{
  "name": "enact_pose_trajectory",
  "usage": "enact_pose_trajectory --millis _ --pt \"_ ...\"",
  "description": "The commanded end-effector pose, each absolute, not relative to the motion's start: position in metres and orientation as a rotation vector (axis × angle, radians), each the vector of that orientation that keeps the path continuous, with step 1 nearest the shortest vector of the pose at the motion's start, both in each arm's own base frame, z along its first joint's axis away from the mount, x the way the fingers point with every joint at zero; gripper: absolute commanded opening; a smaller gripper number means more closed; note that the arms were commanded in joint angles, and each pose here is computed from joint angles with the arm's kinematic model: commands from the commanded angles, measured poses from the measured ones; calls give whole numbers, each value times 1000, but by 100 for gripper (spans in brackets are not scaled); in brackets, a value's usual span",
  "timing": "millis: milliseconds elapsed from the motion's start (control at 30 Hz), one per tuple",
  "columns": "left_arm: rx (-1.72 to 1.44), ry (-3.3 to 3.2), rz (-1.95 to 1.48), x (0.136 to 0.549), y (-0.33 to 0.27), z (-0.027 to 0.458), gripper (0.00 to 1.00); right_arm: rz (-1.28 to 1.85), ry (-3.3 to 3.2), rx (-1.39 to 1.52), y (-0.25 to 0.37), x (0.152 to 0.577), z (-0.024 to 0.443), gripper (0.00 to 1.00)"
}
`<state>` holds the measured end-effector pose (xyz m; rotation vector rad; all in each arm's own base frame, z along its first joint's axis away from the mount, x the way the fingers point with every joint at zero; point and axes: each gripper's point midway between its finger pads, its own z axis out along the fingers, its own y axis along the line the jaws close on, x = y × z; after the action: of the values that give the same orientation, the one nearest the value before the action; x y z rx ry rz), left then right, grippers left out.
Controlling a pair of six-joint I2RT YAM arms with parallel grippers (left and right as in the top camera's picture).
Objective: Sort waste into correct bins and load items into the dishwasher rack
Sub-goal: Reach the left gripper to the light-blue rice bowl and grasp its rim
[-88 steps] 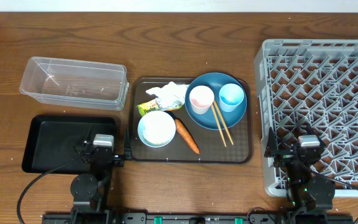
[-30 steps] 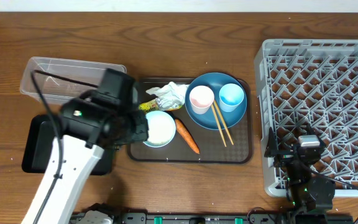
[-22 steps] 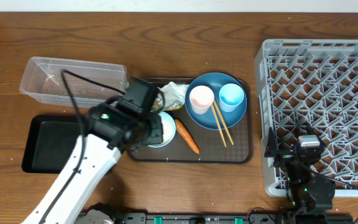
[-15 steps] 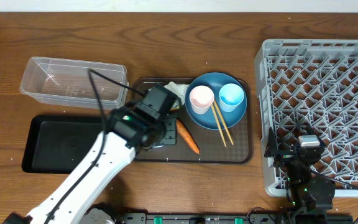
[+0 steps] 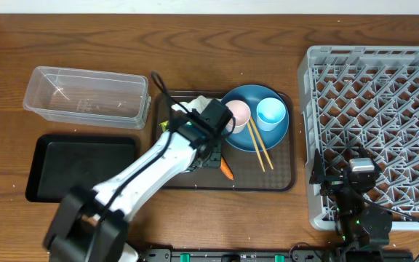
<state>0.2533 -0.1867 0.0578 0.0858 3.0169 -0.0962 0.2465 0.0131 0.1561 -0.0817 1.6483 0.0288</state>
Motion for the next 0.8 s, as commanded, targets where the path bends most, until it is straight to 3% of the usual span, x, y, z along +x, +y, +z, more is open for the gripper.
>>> enact_pose_trajectory --millis 0,767 --pt "93 3041 -18 254 -182 40 42 26 1653 -86 13 246 154 99" --pt "85 2993 122 270 -172 22 40 26 1653 -86 13 246 154 99"
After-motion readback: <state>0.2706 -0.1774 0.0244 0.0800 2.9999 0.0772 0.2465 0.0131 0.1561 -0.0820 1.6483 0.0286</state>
